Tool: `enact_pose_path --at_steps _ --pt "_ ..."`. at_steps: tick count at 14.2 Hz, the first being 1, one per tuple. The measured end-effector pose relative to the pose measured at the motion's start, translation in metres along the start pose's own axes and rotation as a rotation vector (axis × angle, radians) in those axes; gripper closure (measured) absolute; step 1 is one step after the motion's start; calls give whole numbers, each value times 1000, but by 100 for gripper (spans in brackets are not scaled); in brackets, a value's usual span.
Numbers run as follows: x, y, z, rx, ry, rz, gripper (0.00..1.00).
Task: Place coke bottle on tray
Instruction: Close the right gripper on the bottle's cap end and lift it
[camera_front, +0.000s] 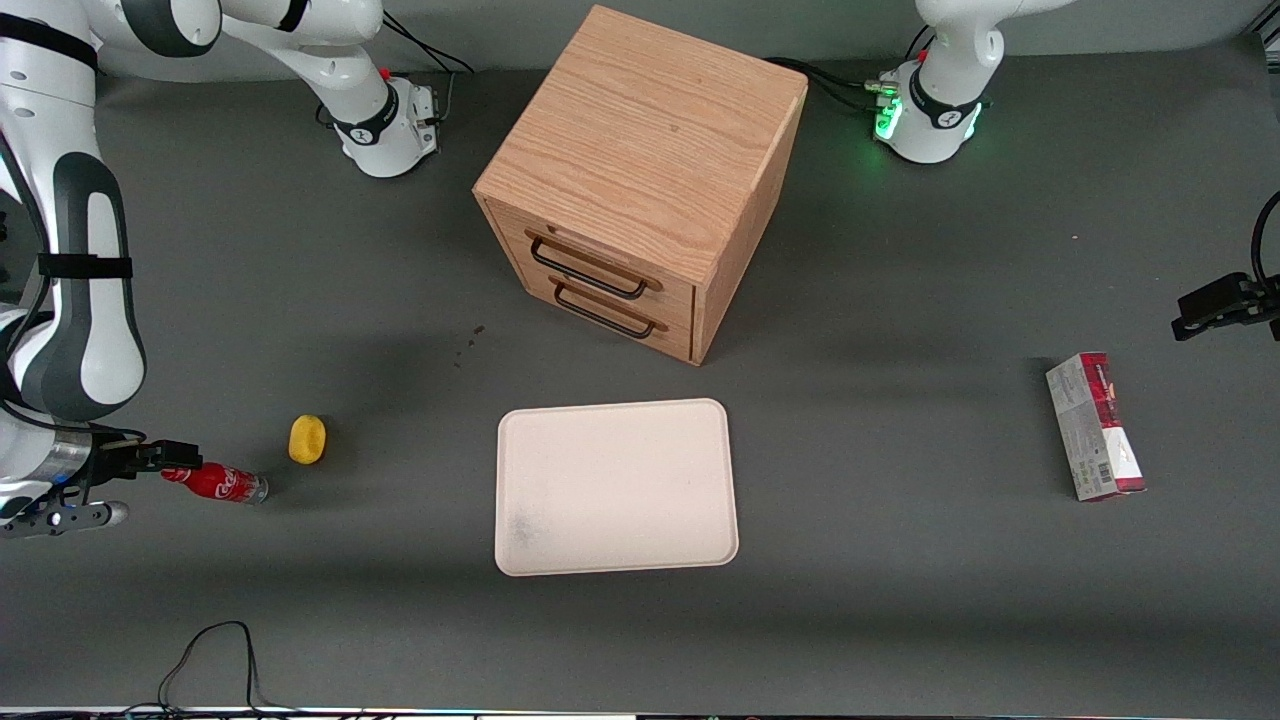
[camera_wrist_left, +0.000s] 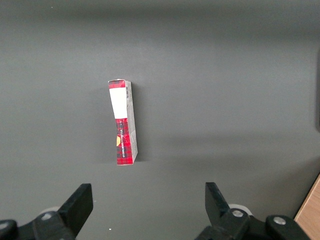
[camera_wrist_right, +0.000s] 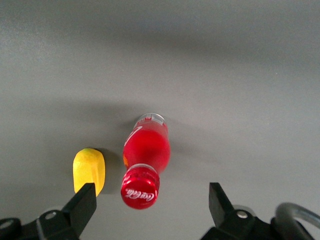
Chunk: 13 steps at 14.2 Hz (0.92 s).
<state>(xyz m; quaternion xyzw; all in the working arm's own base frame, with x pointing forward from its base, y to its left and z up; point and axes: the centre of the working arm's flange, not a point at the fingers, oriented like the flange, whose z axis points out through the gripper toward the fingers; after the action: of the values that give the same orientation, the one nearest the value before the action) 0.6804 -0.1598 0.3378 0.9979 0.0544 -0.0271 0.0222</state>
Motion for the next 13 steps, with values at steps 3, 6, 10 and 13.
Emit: enact_pose_path --at_steps 3,6,10,13 --pt "3 -6 2 -3 10 -9 0" --pt "3 -9 3 -3 10 -13 4" --pt "3 -9 4 -2 8 -12 34" --pt "3 -9 5 -1 8 -12 67"
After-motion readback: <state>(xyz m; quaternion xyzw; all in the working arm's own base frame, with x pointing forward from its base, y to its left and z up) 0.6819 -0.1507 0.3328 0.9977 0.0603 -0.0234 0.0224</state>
